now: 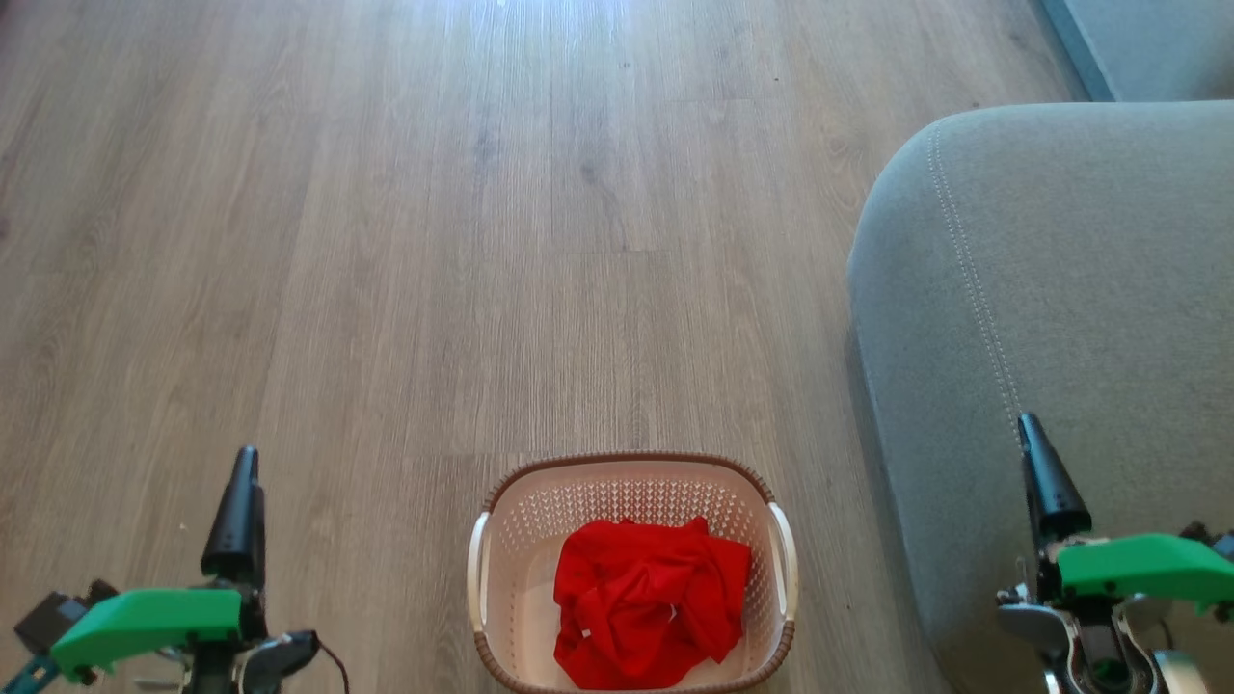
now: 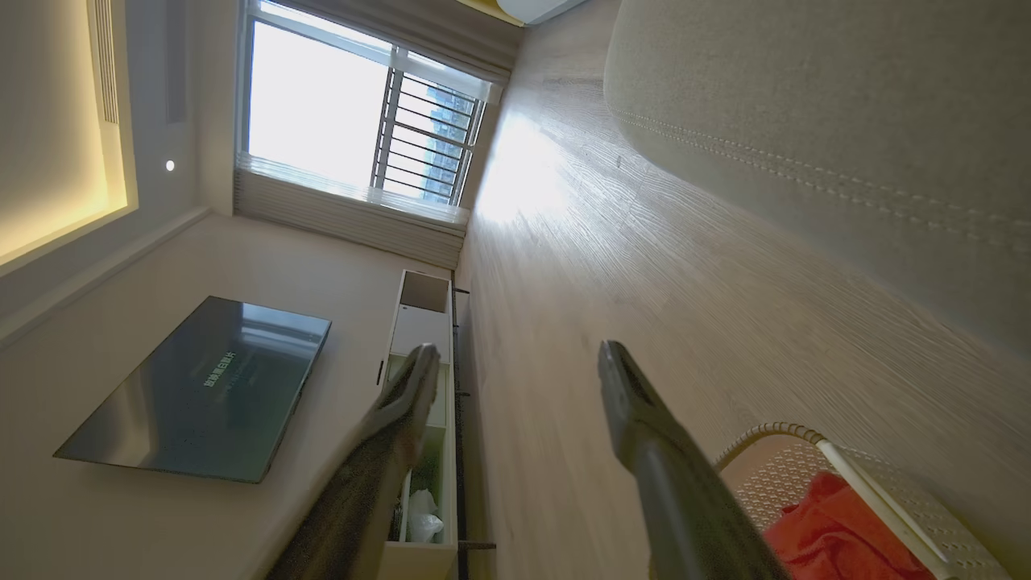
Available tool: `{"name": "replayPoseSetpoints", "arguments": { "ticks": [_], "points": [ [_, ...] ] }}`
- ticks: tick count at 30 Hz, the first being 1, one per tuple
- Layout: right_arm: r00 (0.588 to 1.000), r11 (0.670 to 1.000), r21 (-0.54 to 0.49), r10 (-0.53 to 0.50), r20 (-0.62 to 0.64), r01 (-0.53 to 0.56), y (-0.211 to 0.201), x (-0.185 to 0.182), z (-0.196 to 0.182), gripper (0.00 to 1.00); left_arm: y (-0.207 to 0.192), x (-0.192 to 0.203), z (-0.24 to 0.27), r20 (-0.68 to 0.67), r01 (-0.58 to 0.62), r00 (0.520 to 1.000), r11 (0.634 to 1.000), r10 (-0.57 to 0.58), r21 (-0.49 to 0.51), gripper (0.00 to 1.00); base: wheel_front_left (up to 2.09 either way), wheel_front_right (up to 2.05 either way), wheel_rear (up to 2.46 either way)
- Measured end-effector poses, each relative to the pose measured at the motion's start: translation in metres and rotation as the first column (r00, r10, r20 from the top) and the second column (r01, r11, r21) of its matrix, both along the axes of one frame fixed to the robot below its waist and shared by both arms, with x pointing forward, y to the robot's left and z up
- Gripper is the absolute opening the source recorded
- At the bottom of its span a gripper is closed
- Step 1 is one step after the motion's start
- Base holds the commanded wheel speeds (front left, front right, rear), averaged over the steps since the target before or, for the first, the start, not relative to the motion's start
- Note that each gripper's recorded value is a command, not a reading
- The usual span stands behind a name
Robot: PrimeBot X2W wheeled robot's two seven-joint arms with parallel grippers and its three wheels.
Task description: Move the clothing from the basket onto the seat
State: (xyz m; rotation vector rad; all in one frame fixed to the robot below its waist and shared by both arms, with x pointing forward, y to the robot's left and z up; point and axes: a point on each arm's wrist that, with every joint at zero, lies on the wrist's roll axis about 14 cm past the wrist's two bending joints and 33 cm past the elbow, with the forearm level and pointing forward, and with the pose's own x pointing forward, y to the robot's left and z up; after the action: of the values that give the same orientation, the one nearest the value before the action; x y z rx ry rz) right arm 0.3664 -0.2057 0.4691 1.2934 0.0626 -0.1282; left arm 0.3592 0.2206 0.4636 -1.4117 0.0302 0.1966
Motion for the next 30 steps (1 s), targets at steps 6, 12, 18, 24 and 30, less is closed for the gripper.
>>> {"name": "replayPoseSetpoints", "arguments": {
  "ticks": [6,12,18,24,30],
  "points": [
    [0.999,0.992,-0.124,0.020,0.042,-0.014,0.003,0.007,0.016,1.00,0.011,0.001,0.012,0.032,-0.033,0.999,0.998,0.031,0.062,1.00,0.00,0.00,0.00],
    [0.994,0.963,-0.265,0.069,0.087,-0.043,0.014,0.015,0.035,1.00,0.016,0.008,0.035,0.093,-0.050,0.995,0.987,0.037,0.149,1.00,0.00,0.00,0.00],
    [0.986,0.920,-0.388,0.112,0.127,-0.054,0.024,0.020,0.051,1.00,0.017,0.011,0.053,0.122,-0.067,0.992,0.971,0.040,0.230,1.00,0.00,0.00,0.00],
    [0.977,0.865,-0.497,0.156,0.147,-0.063,0.036,0.023,0.061,1.00,0.012,0.013,0.071,0.150,-0.073,0.988,0.936,0.022,0.343,1.00,0.00,0.00,0.00],
    [0.968,0.819,-0.571,0.188,0.168,-0.060,0.045,0.025,0.070,1.00,0.000,0.015,0.086,0.164,-0.067,0.986,0.891,-0.008,0.449,1.00,0.00,0.00,0.00]
  ]
}}
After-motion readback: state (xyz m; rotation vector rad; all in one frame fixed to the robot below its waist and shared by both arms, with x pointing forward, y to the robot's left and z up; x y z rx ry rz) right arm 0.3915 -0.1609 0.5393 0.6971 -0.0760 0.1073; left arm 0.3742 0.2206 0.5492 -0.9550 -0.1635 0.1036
